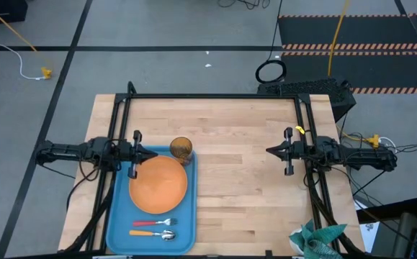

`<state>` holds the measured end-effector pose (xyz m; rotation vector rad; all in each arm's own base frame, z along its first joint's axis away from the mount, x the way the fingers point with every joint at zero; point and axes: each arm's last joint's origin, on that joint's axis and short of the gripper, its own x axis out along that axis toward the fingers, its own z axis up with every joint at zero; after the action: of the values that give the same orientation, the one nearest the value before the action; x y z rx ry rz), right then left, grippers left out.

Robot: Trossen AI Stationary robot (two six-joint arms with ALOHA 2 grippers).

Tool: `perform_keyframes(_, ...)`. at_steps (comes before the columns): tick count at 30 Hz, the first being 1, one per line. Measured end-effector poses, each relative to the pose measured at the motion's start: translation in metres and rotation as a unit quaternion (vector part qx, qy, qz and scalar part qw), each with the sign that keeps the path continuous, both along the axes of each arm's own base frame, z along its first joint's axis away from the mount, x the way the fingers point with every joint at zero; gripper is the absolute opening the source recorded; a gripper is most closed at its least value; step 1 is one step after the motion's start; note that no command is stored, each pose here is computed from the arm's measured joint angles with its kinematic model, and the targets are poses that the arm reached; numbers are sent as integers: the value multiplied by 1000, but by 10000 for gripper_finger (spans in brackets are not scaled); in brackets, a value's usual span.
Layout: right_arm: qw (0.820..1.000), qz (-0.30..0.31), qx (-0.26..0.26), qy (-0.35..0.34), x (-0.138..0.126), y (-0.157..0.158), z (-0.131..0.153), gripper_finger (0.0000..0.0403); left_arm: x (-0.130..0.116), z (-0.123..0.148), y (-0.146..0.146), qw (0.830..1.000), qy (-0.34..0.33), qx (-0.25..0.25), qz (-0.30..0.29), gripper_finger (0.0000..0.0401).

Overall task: Pick and place plate/cup/fork/spoon on tray
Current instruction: Return to Home Position

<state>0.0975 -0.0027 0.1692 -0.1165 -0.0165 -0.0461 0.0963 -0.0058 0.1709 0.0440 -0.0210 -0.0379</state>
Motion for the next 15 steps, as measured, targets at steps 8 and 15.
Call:
perform_keyframes(8,1000,0,0,0,0,0,0,0,1,-2,0,1000,-3,12,2,5)
perform_keyframes(15,1000,0,0,0,0,0,0,0,1,-2,0,1000,-3,16,4,8)
